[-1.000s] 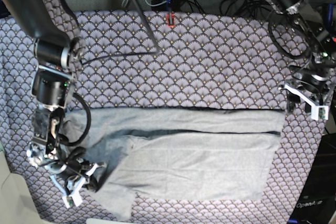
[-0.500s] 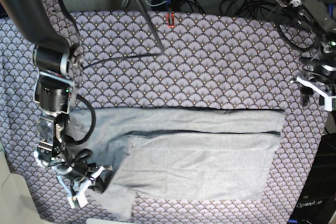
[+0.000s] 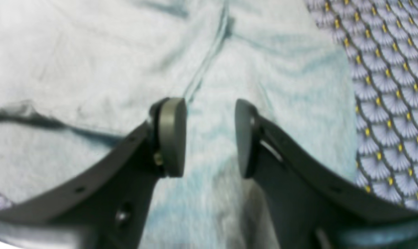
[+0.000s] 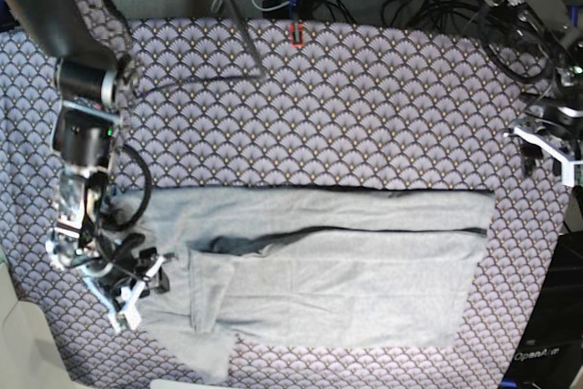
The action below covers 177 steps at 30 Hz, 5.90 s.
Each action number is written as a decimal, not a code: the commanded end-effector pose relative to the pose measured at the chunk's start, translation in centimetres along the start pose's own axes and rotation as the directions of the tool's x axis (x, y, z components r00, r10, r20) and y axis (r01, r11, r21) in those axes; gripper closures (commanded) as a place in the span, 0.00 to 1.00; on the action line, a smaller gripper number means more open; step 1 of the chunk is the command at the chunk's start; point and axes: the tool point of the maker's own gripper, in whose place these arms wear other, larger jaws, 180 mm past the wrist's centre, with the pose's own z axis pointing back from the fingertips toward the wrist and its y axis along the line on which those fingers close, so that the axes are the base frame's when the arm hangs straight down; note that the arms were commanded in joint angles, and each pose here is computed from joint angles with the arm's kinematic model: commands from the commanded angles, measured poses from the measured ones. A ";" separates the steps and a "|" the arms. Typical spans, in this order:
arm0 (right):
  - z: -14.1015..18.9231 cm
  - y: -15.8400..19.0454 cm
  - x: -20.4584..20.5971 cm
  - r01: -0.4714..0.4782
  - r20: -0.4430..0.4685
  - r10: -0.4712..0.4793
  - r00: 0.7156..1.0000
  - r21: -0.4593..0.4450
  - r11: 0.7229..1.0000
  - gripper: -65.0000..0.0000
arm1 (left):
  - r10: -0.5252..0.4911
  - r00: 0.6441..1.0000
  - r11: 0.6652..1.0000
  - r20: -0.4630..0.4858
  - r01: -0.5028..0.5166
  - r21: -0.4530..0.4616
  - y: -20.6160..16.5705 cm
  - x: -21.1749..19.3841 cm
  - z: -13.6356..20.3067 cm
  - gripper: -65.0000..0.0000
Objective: Fold the T-shirt properly
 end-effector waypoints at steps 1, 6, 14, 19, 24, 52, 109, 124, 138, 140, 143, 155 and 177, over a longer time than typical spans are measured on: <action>1.2 -0.8 3.1 -0.033 0.082 0.035 0.996 -0.024 0.999 0.61 | -0.007 0.998 1.000 0.059 0.006 0.008 0.4 1.8 0.2 0.48; 3.4 0.8 -0.4 -0.081 0.043 0.084 0.996 -0.060 0.995 0.61 | -0.003 0.998 1.000 0.062 0.003 0.006 0.4 1.9 0.0 0.48; 3.4 5.6 -5.8 -0.051 -0.013 0.051 0.999 0.000 0.999 0.57 | -0.004 0.996 1.000 0.087 0.004 0.007 0.4 3.0 -0.1 0.48; 3.6 5.8 -6.8 -0.050 -0.030 0.050 0.998 0.002 0.999 0.44 | -0.054 0.990 0.996 0.127 0.063 -0.067 -2.6 5.2 -1.4 0.48; 5.0 5.9 -7.9 -0.073 -0.028 0.072 0.997 -0.020 0.997 0.49 | -0.111 0.979 0.979 0.172 0.138 -0.152 -6.3 8.0 -3.0 0.48; 16.6 5.2 -12.5 -0.144 -0.048 0.137 0.989 -0.213 0.966 0.95 | -0.417 0.907 0.840 0.058 0.409 -0.358 -17.3 0.5 -14.3 1.00; 7.0 16.2 -6.9 -0.303 0.014 0.304 0.953 0.139 0.943 0.96 | -0.344 0.936 0.936 0.075 0.349 -0.055 -11.6 3.6 -15.7 1.00; -1.2 18.1 -5.2 -0.187 -0.020 0.202 0.979 0.289 0.939 0.96 | -0.344 0.936 0.936 0.076 0.348 -0.045 -11.6 3.9 -15.8 1.00; -4.5 19.4 -3.9 -0.111 -0.025 0.129 0.991 0.364 0.925 0.96 | -0.310 0.950 0.946 0.032 0.312 -0.086 -11.9 3.7 -17.6 1.00; -4.9 19.3 -3.1 -0.107 -0.015 0.121 0.993 0.367 0.924 0.96 | -0.309 0.950 0.946 0.034 0.311 -0.086 -12.0 3.9 -17.6 1.00; -5.2 19.2 -2.4 -0.100 0.001 0.107 0.994 0.373 0.922 0.96 | -0.309 0.950 0.946 0.034 0.311 -0.086 -12.0 3.9 -17.6 1.00; -6.0 21.9 -2.4 -0.049 0.009 0.050 0.999 0.429 0.902 0.95 | -0.320 0.947 0.943 0.023 0.321 -0.084 -11.6 3.4 -17.6 1.00; -6.1 21.8 -0.5 -0.050 0.085 0.015 0.996 0.429 0.902 0.95 | -0.303 0.952 0.944 -0.030 0.296 -0.143 -13.2 1.3 -18.3 1.00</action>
